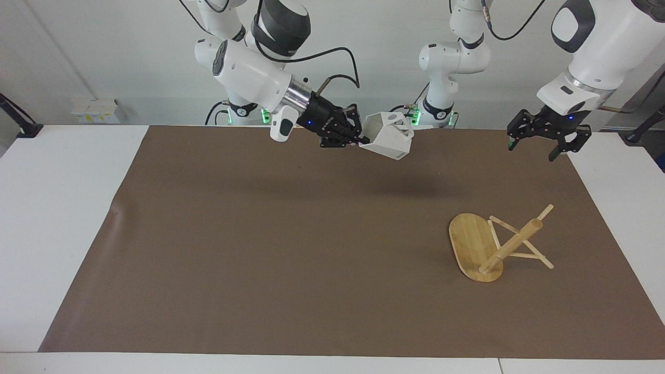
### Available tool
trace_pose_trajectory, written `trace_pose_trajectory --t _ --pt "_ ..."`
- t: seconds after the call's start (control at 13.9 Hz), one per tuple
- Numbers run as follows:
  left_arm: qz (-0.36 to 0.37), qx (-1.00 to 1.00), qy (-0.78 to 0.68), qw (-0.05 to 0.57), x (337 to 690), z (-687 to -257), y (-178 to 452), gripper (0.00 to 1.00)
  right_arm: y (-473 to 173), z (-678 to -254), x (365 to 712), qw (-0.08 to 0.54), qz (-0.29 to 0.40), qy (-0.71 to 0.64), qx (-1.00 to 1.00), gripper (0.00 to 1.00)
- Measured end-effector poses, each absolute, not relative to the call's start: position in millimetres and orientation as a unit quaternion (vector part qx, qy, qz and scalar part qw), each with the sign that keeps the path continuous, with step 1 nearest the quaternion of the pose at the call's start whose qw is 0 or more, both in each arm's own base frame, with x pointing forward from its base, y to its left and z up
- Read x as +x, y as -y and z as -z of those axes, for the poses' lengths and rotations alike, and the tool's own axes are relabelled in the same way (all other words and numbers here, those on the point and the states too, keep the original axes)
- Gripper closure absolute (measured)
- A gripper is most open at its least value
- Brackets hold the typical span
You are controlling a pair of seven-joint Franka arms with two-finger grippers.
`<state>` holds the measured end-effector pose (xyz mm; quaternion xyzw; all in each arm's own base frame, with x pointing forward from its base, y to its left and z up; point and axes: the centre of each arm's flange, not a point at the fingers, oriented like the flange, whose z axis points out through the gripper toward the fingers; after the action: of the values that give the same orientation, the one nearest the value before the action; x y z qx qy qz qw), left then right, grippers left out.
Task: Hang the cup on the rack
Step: 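Lift the white cup with the right gripper toward the wooden rack, then carry the cup toward the rack while the left gripper reaches the cup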
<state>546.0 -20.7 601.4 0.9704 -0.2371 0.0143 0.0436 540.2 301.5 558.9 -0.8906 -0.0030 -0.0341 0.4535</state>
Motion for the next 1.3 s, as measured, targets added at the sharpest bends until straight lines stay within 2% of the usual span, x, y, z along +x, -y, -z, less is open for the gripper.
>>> trace_pose_trajectory --t 0.22,0.94,1.3 --pt "-0.031 0.955 0.280 0.096 536 -586 31 0.00 -310 -557 536 0.454 0.028 0.009 -0.890 0.96" --pt "-0.126 0.842 0.485 0.200 516 -559 49 0.00 -337 -552 528 0.460 0.033 0.002 -0.887 0.96" --pt "-0.165 0.788 0.548 0.229 509 -551 54 0.00 -347 -547 526 0.462 0.034 -0.002 -0.886 0.96"
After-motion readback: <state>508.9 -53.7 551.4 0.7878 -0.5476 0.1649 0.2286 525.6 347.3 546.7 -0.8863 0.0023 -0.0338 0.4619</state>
